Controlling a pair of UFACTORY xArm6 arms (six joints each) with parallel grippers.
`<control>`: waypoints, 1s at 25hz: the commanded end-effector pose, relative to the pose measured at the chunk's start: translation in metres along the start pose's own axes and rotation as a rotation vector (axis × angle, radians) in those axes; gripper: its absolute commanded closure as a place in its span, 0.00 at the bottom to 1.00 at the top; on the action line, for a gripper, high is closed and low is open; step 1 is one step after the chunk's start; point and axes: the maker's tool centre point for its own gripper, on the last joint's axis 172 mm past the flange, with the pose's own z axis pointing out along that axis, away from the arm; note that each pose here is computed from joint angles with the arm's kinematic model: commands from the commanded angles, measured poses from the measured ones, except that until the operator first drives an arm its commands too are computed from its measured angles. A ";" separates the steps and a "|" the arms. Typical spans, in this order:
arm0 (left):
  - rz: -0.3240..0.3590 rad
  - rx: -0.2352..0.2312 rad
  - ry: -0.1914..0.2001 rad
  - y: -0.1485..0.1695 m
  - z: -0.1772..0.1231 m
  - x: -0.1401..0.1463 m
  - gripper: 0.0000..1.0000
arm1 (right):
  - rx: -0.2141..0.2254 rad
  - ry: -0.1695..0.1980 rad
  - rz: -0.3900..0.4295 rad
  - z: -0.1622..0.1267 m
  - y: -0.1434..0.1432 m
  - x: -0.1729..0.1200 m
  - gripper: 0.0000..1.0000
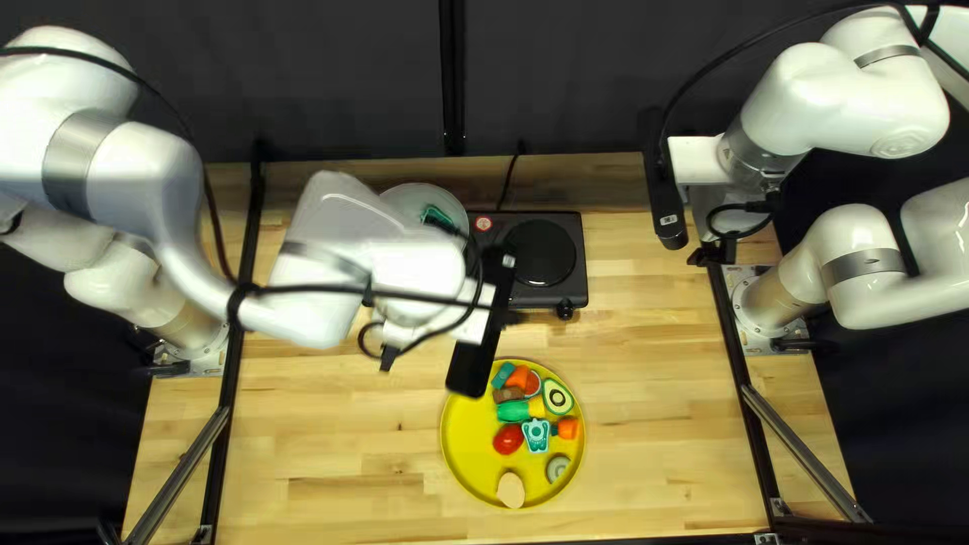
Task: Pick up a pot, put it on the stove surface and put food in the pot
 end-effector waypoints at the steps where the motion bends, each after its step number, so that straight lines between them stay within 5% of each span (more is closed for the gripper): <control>1: -0.068 -0.019 0.009 0.032 0.013 -0.023 0.00 | 0.000 0.000 0.000 0.000 0.000 0.000 0.00; 6: -0.185 -0.028 -0.029 0.027 0.025 -0.054 0.00 | 0.000 0.000 0.000 0.000 0.000 0.000 0.00; 10: -0.255 -0.052 -0.039 -0.016 0.037 -0.088 0.00 | 0.000 0.000 0.000 0.000 0.000 0.000 0.00; 17: -0.253 -0.039 0.029 -0.100 0.033 -0.146 0.00 | 0.000 0.000 0.000 0.000 0.000 0.000 0.00; 25: -0.253 -0.033 0.041 -0.099 0.030 -0.146 0.00 | 0.000 0.000 0.000 0.000 0.000 0.000 0.00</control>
